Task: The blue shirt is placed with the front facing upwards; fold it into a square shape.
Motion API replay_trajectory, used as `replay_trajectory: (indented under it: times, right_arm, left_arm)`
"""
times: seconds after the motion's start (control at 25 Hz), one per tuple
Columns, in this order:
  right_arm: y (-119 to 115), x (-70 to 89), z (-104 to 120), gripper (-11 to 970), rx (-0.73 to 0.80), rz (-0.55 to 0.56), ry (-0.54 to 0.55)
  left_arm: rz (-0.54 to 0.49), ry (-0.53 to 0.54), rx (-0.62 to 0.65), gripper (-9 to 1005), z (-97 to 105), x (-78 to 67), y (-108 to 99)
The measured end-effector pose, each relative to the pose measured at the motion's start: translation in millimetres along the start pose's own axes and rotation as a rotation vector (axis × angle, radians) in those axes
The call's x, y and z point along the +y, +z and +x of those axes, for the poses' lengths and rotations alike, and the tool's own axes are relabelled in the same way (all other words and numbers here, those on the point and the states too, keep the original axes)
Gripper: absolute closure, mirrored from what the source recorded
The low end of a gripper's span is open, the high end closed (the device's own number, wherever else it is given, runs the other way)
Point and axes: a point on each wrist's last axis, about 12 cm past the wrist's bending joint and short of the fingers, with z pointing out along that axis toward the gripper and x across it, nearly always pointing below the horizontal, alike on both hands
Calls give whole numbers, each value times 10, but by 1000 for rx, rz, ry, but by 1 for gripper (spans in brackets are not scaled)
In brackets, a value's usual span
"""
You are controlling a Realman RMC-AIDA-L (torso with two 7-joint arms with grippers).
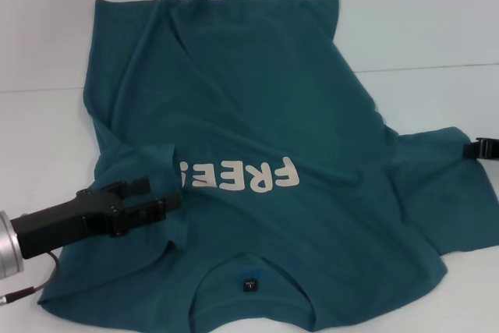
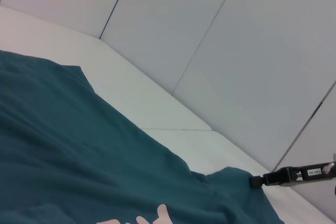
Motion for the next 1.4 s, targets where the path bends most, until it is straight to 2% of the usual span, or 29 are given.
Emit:
replay_trajectory:
  times: [0.4, 1.0, 1.4]
  right_arm:
    - [-75, 8, -131, 932, -28, 0, -29]
    - [-143, 186, -424, 928, -68, -34, -106]
    - [-151, 371, -489, 926, -44, -103, -162]
  left_arm:
    - [3, -6, 2, 108, 3, -2, 15]
    - [1, -10, 1, 108, 1, -1, 21]
    - [7, -19, -1, 108, 14, -9, 42]
